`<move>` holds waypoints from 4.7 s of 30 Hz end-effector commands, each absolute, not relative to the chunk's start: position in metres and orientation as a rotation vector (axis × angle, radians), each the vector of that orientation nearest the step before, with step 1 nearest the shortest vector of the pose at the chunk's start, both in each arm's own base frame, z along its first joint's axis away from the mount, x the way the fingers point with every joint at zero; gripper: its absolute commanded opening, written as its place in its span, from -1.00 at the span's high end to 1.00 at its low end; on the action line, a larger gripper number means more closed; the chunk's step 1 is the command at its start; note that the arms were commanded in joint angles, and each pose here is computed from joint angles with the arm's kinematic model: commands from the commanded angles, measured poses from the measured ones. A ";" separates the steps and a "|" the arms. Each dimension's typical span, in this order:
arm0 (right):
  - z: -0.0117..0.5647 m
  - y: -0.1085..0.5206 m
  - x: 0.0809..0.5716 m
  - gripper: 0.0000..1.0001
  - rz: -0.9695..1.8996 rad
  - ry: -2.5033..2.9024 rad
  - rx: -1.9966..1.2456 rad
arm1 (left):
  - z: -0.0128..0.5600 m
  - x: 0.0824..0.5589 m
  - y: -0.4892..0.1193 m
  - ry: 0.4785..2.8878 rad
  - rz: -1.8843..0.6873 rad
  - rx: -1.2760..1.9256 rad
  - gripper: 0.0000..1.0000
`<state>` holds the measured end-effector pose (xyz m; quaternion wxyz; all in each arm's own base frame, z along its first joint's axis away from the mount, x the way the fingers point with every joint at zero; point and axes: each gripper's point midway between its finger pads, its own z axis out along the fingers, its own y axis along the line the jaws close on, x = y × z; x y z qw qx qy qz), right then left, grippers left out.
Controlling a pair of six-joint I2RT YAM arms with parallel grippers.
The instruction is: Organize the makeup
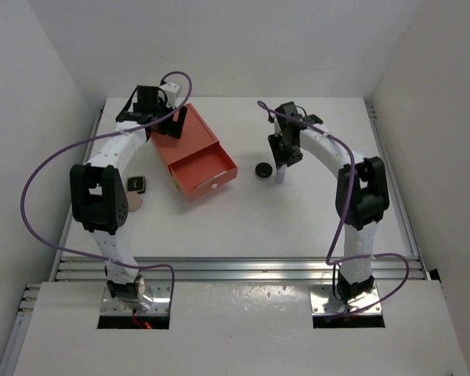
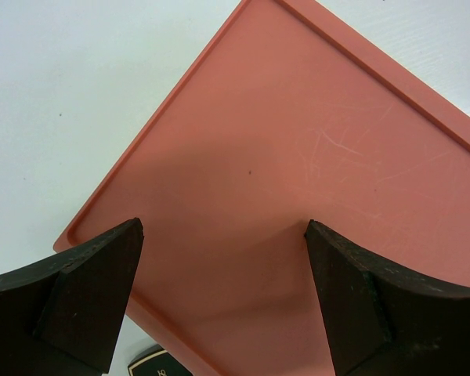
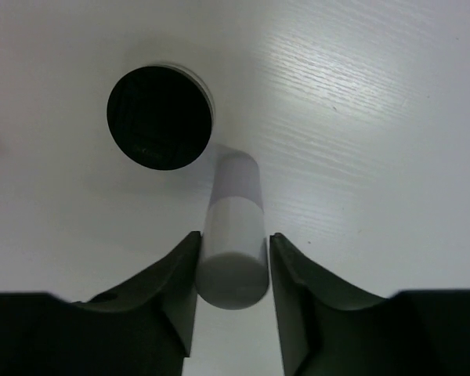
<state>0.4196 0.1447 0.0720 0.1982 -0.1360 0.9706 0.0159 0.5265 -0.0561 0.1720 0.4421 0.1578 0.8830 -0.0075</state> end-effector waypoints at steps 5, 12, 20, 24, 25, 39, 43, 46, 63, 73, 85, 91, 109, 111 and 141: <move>0.070 0.150 0.425 0.72 0.096 2.684 -0.361 | 0.108 0.491 -0.060 2.409 -0.047 0.440 -0.82; 0.132 0.125 0.432 1.00 -0.080 2.552 -0.348 | 0.108 0.491 -0.060 2.409 -0.047 0.440 -0.82; 0.233 0.172 0.445 1.00 -0.058 2.169 -0.447 | 0.108 0.491 -0.060 2.409 -0.047 0.440 -0.82; 0.260 0.243 0.435 1.00 0.187 2.023 -0.555 | 0.108 0.491 -0.060 2.409 -0.047 0.440 -0.82; 0.266 0.265 0.429 1.00 0.266 1.987 -0.573 | 0.108 0.491 -0.060 2.409 -0.047 0.440 -0.82; 0.228 0.412 0.407 1.00 1.080 1.979 -0.543 | 0.109 0.488 -0.063 2.408 -0.040 0.447 -0.82; 0.204 0.428 0.402 1.00 1.196 2.057 -0.537 | 0.109 0.489 -0.061 2.409 -0.028 0.443 -0.82; 0.184 0.433 0.393 1.00 1.232 2.108 -0.536 | 0.109 0.489 -0.061 2.409 -0.028 0.443 -0.82; 0.183 0.408 0.422 -0.56 0.911 2.172 -0.672 | 0.109 0.489 -0.059 2.408 -0.013 0.450 -0.82; 0.214 0.367 0.428 -0.41 0.739 2.124 -0.653 | 0.109 0.489 -0.058 2.409 -0.002 0.446 -0.82; 0.165 0.307 0.433 -0.41 0.522 2.308 -0.518 | 0.118 0.492 -0.061 2.397 0.010 0.463 -0.82; 0.140 0.321 0.432 -0.30 0.601 2.338 -0.551 | 0.118 0.492 -0.061 2.397 0.010 0.463 -0.82; 0.113 0.335 0.433 0.33 0.622 2.363 -0.584 | 0.116 0.490 -0.060 2.406 0.009 0.465 -0.82; 0.113 0.337 0.433 0.39 0.604 2.354 -0.603 | 0.116 0.490 -0.060 2.406 0.009 0.465 -0.82; 0.120 0.335 0.446 1.00 0.481 2.281 -0.691 | 0.205 0.500 -0.067 2.265 -0.015 0.455 -1.00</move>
